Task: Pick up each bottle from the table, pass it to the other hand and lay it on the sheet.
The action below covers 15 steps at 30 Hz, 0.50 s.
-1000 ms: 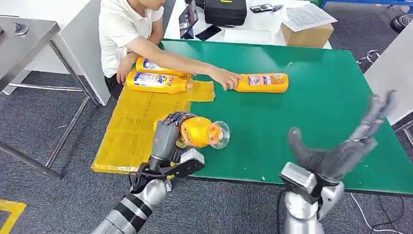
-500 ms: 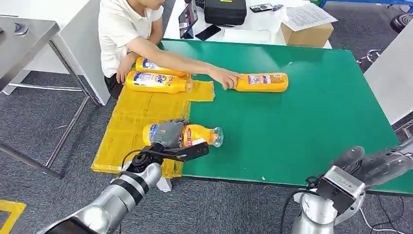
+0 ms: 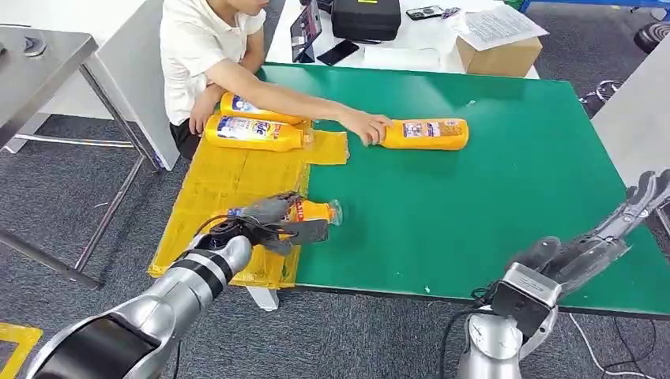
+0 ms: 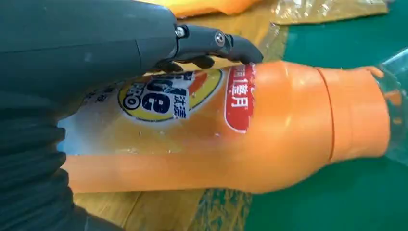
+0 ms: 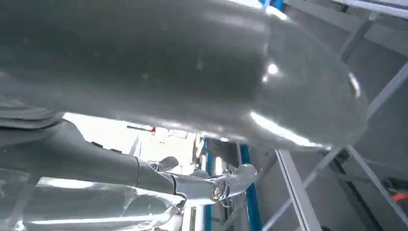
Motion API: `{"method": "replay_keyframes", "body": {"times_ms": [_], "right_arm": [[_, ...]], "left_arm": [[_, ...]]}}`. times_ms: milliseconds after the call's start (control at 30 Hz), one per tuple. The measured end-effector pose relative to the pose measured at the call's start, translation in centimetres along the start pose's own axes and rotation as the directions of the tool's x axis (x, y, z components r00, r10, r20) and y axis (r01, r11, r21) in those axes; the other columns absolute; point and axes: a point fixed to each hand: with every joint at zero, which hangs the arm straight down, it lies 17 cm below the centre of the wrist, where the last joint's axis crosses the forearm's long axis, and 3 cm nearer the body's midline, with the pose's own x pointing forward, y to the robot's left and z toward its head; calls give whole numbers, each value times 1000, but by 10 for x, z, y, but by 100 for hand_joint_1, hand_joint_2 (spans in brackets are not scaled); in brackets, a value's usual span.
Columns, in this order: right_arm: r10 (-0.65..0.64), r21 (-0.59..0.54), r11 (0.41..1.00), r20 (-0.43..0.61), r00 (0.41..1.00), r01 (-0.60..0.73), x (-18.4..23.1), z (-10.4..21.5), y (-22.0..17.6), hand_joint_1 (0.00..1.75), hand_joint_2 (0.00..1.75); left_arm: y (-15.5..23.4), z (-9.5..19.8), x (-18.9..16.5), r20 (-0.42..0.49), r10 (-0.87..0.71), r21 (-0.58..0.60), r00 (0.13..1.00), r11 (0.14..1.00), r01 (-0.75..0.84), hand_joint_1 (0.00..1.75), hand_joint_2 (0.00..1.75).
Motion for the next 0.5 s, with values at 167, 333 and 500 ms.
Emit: {"method": "replay_keyframes", "body": {"times_ms": [167,333,500], "right_arm": [[-17,28,999,-13,1000,17,-1,8,10,0,0],[-28,49,998,-20,999,29,-1,13,17,0,0],[-24,66,998,-20,1000,25,-3,16,20,0,0]], "left_arm": [[-17,3,32,101,80,-84,992,994,-71,0,175],[-26,4,48,135,125,-107,983,988,-111,0,175],[-29,5,58,171,167,-92,971,984,-153,0,175]]}}
